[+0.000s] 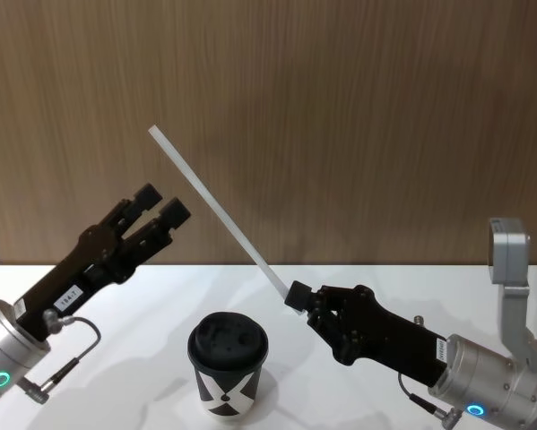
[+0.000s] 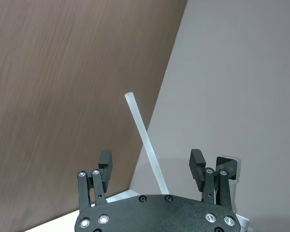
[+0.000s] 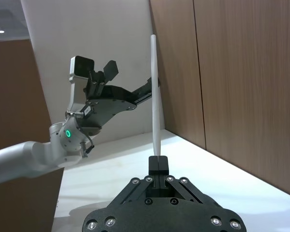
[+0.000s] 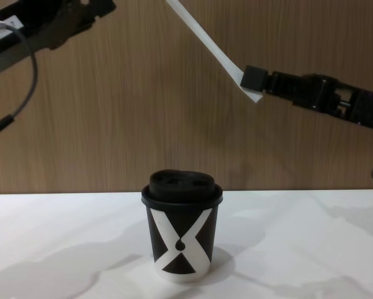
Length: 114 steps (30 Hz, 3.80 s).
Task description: Pick up the straw with one hand, pass it to the other hand, and insert it into the cup.
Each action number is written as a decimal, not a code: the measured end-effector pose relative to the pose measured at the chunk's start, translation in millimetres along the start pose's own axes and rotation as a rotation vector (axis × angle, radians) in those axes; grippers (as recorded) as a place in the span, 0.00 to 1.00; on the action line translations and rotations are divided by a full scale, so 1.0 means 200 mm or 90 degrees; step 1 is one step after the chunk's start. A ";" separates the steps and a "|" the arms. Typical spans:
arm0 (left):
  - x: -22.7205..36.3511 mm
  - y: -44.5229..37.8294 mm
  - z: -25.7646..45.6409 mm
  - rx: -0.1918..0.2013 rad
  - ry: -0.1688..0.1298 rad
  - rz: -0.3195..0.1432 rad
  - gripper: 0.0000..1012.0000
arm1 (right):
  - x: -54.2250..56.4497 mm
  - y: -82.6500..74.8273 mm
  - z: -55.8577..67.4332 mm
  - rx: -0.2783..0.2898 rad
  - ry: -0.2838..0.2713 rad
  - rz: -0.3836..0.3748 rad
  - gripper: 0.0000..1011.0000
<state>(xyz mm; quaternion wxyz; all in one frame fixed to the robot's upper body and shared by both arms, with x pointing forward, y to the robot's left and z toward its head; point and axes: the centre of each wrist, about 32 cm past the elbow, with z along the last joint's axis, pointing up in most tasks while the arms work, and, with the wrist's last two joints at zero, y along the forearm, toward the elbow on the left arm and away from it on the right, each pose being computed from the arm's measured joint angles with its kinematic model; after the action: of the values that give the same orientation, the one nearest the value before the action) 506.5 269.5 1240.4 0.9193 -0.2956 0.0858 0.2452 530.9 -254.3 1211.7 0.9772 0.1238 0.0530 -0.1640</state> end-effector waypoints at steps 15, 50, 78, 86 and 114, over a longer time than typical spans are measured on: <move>0.020 -0.092 -0.067 0.006 0.029 -0.014 0.99 | 0.00 0.00 0.00 0.000 0.000 0.000 0.00; 0.032 -0.210 -0.154 0.001 0.050 -0.037 0.75 | 0.00 0.00 0.00 0.000 0.000 0.000 0.00; 0.011 -0.233 -0.157 -0.002 0.036 -0.030 0.04 | 0.00 0.00 0.00 0.000 0.000 0.000 0.00; 0.008 -0.237 -0.153 0.001 0.026 -0.025 0.01 | 0.00 0.00 0.00 0.000 0.000 0.000 0.00; 0.009 -0.235 -0.121 0.019 -0.007 -0.017 0.01 | 0.00 0.00 0.00 0.000 0.000 0.000 0.74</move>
<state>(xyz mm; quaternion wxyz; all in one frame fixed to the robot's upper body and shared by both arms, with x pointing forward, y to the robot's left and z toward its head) 531.3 222.9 1243.8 0.9272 -0.2819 0.0803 0.2331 530.8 -254.3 1211.7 0.9772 0.1239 0.0530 -0.1640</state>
